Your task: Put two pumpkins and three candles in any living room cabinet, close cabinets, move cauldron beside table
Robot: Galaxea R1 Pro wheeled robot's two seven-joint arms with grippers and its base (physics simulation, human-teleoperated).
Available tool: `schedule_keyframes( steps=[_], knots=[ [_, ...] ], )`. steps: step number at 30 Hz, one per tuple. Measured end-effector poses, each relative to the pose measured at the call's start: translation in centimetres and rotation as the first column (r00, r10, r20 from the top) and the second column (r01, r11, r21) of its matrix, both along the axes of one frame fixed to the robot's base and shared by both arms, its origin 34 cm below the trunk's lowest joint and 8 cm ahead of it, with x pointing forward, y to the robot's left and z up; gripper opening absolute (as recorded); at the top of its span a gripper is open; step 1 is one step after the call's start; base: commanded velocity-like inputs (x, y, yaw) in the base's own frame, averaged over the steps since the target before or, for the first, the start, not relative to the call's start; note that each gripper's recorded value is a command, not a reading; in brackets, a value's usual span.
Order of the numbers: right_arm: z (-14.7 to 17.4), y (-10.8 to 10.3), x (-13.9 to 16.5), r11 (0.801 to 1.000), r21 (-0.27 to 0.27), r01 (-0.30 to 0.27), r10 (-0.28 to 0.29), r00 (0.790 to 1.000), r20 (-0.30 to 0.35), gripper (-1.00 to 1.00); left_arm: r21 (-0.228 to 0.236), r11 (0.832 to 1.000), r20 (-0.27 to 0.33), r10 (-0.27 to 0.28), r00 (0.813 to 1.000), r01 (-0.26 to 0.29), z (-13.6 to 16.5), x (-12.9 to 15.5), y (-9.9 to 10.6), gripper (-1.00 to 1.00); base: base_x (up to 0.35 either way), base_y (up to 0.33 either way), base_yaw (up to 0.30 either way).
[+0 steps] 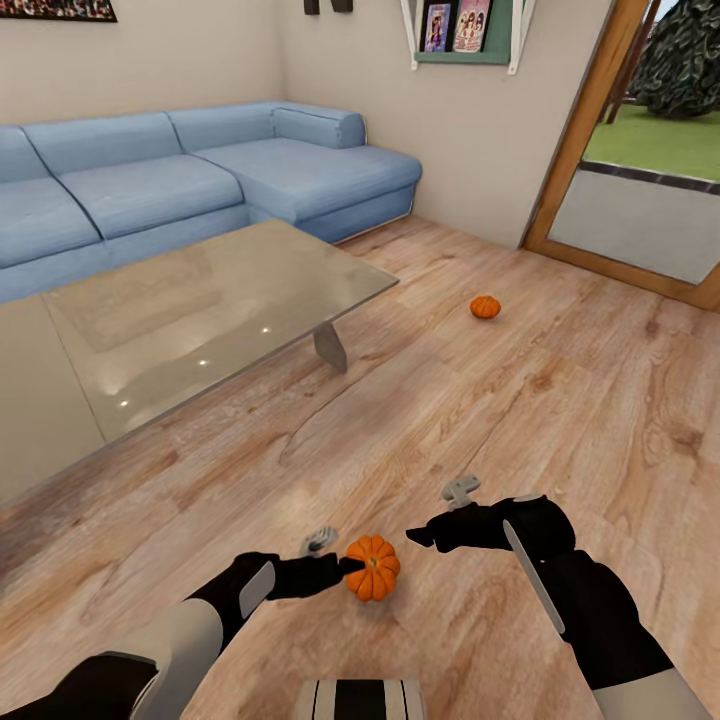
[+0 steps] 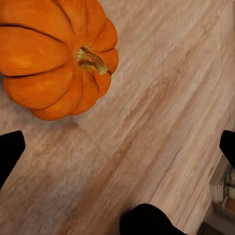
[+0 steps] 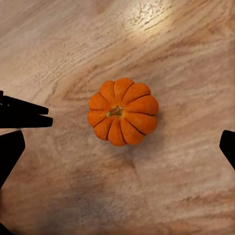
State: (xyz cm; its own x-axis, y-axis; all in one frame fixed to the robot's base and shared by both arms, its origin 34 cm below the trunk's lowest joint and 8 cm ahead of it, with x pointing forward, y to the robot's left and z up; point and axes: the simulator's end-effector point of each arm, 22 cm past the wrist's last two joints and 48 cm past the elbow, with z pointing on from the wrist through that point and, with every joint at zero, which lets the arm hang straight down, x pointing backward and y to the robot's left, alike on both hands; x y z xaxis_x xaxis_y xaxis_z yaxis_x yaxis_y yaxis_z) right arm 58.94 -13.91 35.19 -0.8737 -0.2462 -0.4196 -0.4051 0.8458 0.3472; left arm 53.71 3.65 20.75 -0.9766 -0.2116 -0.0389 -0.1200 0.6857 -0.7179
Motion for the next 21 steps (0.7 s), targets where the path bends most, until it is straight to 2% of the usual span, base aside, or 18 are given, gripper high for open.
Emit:
schedule_keyframes(
  steps=[5, 10, 15, 21],
  knots=[
    [-0.02, -0.01, -0.02, 1.0, -0.001, 0.0, 0.0, 1.0, 0.0, 1.0, 0.009, 1.0, 0.018, 0.0, 1.0, -0.001, 0.02, 0.42, 0.05, 1.0, 0.018, 0.0, 0.0],
    [0.02, -0.01, -0.01, 1.0, -0.001, 0.0, 0.0, 1.0, 0.001, 1.0, 0.022, 1.0, 0.055, 0.007, 0.998, -0.008, -0.06, 0.92, 0.18, 1.0, 0.227, 0.0, 0.0],
    [-0.01, -0.02, -0.03, 1.0, -0.001, 0.0, 0.0, 1.0, 0.0, 1.0, 0.023, 1.0, 0.058, 0.007, 0.998, -0.009, -0.09, 0.94, 0.15, 1.0, 0.26, -0.014, 0.0],
    [-0.03, -0.02, -0.02, 1.0, -0.002, 0.0, 0.0, 1.0, 0.0, 1.0, 0.022, 1.0, 0.06, 0.002, 0.998, -0.003, -0.05, 0.87, -0.17, 1.0, 0.043, -0.004, 0.0]
  ],
)
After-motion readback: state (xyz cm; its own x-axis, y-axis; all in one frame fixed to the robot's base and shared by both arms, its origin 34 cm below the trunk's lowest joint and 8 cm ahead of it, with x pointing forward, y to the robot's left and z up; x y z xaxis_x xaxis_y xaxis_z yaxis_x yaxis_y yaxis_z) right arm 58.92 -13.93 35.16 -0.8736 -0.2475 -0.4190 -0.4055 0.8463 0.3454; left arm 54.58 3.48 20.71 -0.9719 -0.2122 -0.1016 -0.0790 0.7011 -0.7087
